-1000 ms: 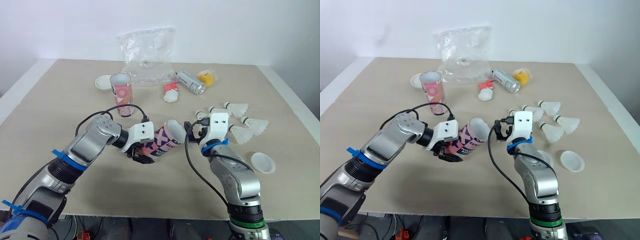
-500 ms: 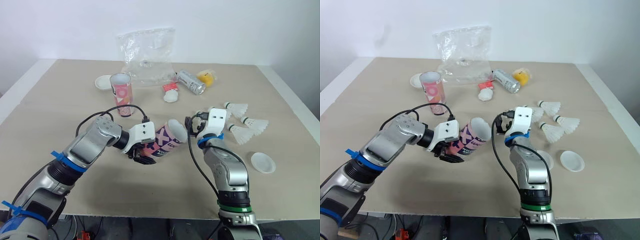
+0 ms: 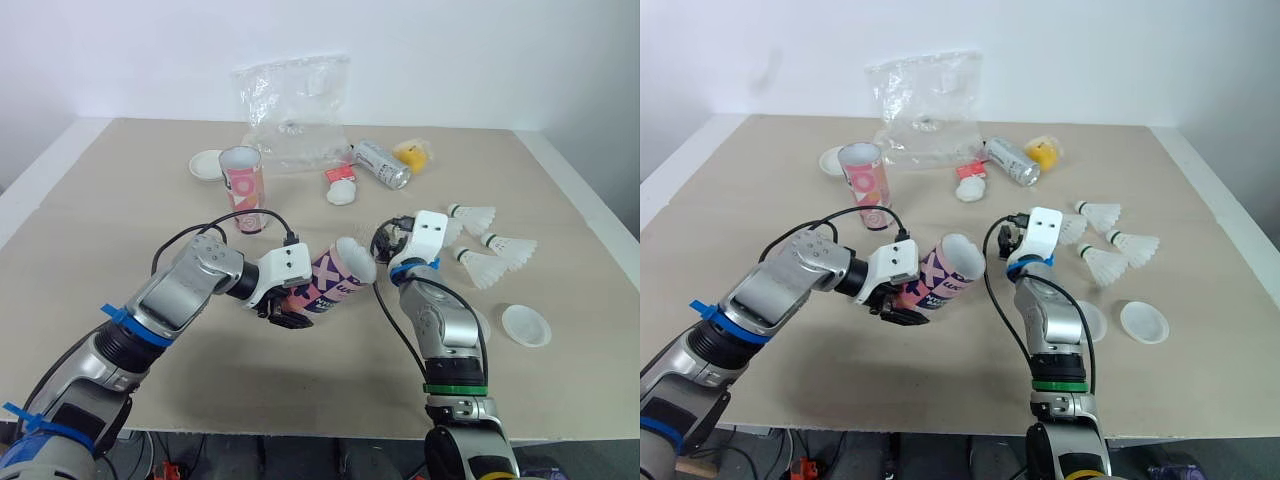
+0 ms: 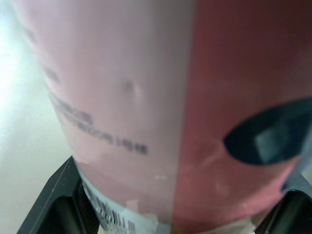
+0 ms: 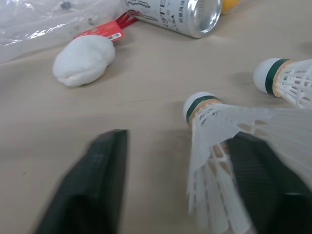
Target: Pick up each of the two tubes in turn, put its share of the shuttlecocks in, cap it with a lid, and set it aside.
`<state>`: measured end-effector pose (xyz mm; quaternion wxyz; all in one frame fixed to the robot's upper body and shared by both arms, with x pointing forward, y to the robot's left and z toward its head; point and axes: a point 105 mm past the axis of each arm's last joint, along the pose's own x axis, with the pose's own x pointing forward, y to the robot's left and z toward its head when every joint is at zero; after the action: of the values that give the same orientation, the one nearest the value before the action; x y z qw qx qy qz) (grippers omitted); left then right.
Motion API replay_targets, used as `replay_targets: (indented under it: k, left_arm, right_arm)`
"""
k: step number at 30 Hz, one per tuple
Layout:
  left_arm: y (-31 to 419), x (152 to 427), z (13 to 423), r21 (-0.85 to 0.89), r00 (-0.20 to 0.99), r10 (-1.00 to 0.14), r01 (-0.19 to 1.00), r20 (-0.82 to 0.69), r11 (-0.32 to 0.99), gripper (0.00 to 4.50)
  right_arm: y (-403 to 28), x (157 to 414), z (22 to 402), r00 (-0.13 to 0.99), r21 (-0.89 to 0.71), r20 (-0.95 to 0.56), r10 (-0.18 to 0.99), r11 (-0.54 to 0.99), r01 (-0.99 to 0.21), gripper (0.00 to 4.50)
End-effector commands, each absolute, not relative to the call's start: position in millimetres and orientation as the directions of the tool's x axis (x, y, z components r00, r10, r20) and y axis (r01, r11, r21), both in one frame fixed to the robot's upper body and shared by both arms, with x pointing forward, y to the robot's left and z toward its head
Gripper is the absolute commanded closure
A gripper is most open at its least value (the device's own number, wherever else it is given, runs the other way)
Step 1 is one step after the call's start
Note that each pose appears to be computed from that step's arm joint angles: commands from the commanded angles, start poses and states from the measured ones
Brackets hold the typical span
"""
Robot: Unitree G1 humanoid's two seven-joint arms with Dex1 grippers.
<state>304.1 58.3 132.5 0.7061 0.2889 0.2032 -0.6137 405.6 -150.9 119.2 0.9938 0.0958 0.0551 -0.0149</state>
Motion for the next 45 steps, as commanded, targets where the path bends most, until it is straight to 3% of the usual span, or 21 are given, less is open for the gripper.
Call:
replay_targets:
  k: [1,4,5,16,22,27,30,35,40,45]
  left_arm:
    - [56.8,303.1,143.5,0.19,0.182,-0.769,0.978,-0.613,0.08,1.15]
    - [56.9,303.6,143.1,0.192,0.184,-0.769,0.978,-0.612,0.081,1.15]
    - [56.5,303.6,143.2,0.192,0.184,-0.77,0.978,-0.611,0.081,1.15]
    - [55.3,305.5,142.0,0.194,0.179,-0.771,0.978,-0.611,0.073,1.15]
    - [59.5,310.5,140.3,0.198,0.184,-0.764,0.977,-0.618,0.076,1.15]
    - [61.8,313.7,139.5,0.198,0.181,-0.761,0.978,-0.623,0.071,1.15]
    - [60.4,314.6,137.9,0.192,0.168,-0.761,0.98,-0.626,0.058,1.15]
    - [54.4,313.9,138.4,0.176,0.14,-0.774,0.984,-0.618,0.038,1.15]
    - [52.8,315.1,139.3,0.176,0.136,-0.772,0.984,-0.621,0.032,1.15]
    - [51.1,314.9,140.9,0.18,0.134,-0.773,0.983,-0.62,0.027,1.15]
  right_arm:
    - [-159.5,410.4,139.2,0.998,0.176,-0.046,-0.04,0.983,0.048,2.89]
    - [-162.6,409.6,140.1,0.998,0.17,-0.043,-0.046,0.984,0.053,4.18]
    - [-164.5,409.1,140.7,0.998,0.172,-0.041,-0.052,0.983,0.058,4.41]
    - [-162.4,396.0,154.1,1.0,0.164,-0.002,-0.014,0.986,0.014,4.41]
    - [-159.4,367.5,194.4,0.984,0.084,0.125,0.131,0.986,-0.142,4.41]
    - [-153.2,334.3,233.2,0.907,-0.142,0.228,0.355,0.933,-0.329,4.41]
    - [-142.3,307.4,256.9,0.779,-0.334,0.245,0.577,0.804,-0.491,4.41]
    - [-121.6,272.1,263.6,0.526,-0.577,0.081,0.846,0.471,-0.667,4.41]
    - [-128.6,256.2,249.0,0.384,-0.676,-0.18,0.905,0.17,-0.717,4.41]
    - [-135.2,258.8,245.4,0.335,-0.693,-0.28,0.9,0.052,-0.719,4.41]
